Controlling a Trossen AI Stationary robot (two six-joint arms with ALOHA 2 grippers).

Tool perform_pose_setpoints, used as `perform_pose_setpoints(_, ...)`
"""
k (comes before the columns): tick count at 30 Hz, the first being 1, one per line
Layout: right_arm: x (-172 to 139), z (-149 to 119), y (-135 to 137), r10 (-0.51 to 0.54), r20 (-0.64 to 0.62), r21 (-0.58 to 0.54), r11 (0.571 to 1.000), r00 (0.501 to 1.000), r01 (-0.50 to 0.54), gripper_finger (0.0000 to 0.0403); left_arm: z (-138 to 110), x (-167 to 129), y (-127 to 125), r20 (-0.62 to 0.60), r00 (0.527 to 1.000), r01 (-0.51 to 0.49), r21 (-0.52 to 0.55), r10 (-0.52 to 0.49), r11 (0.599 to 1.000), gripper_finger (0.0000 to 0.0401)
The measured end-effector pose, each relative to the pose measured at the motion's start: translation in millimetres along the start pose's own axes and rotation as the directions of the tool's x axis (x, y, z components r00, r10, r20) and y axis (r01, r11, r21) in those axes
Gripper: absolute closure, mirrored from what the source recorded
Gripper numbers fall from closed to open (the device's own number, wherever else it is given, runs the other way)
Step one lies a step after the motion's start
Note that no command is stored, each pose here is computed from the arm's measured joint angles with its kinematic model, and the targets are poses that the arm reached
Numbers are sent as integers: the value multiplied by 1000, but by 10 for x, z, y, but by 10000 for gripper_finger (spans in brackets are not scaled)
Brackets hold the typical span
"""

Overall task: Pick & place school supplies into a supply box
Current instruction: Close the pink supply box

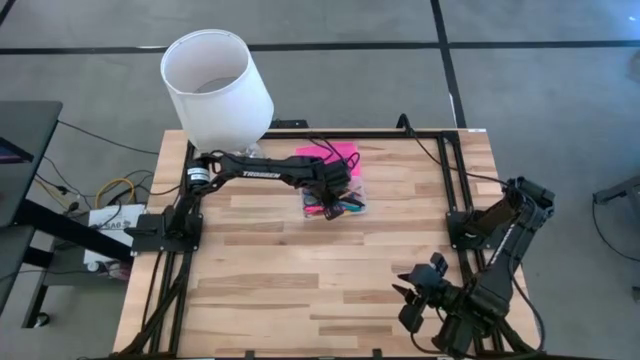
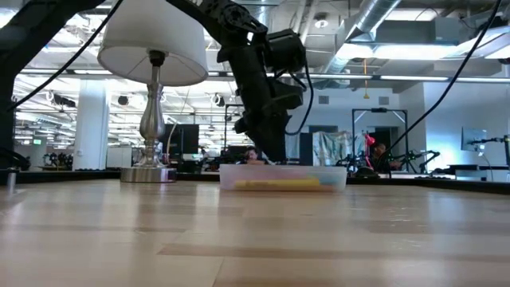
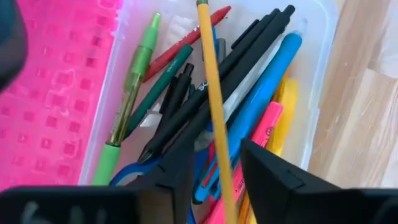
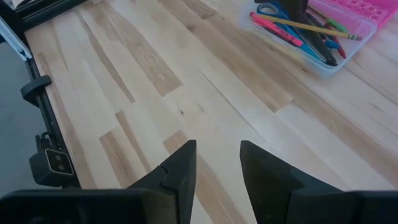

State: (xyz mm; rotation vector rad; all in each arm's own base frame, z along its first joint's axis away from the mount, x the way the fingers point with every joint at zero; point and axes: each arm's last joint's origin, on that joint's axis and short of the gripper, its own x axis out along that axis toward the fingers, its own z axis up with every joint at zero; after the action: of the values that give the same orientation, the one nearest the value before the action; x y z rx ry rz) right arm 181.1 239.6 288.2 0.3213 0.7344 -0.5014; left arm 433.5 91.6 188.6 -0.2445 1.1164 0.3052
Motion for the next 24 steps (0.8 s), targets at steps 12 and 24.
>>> perform_pose_setpoints(12, -60, 54, -3, -5, -6, -21, 1000, 1000, 5, 285, 224, -437, -142, -30, 998, 63, 6, -62, 998, 225)
perform_pose_setpoints(24, -279, 463, -145, -81, 145, -296, 947, 986, 121, 285, 526, -1592, -779, 173, 976, 67, 351, -135, 934, 225)
